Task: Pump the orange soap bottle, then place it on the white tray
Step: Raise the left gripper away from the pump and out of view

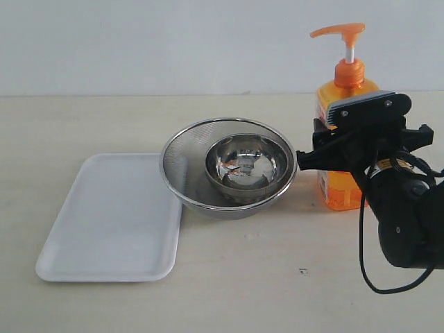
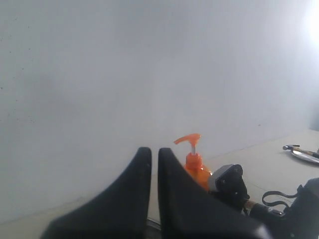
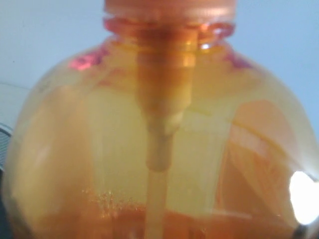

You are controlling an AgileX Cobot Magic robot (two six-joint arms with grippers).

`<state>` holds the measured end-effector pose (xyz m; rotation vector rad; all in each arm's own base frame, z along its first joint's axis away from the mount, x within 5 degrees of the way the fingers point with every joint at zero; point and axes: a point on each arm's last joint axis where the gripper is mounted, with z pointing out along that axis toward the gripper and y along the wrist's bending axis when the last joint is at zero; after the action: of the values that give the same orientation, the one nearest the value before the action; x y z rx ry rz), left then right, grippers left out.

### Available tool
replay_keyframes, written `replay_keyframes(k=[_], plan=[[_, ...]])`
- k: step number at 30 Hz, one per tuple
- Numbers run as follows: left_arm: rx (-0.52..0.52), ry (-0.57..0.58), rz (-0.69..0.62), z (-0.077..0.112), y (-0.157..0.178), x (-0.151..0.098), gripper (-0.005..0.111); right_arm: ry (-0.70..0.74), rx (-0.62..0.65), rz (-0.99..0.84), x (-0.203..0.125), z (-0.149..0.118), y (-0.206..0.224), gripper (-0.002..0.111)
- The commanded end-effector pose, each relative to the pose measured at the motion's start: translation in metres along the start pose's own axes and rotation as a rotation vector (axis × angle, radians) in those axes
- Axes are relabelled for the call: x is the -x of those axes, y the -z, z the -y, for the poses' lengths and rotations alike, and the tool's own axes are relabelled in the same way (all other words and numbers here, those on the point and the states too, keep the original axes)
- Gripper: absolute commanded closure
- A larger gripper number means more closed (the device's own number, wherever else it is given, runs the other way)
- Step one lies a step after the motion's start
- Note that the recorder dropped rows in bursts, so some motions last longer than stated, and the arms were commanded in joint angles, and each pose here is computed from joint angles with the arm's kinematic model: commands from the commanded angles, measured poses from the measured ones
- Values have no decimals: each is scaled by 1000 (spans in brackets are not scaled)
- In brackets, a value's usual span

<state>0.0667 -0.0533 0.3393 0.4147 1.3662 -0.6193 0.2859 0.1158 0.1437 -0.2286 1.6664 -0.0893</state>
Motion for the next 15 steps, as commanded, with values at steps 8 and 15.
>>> replay_keyframes(k=[8, 15], plan=[[17, 97, -56, -4, 19, -46, 102, -94, -48, 17, 6, 5, 0, 108], [184, 112, -77, -19, 26, -63, 102, -141, -59, 6, 5, 5, 0, 108]])
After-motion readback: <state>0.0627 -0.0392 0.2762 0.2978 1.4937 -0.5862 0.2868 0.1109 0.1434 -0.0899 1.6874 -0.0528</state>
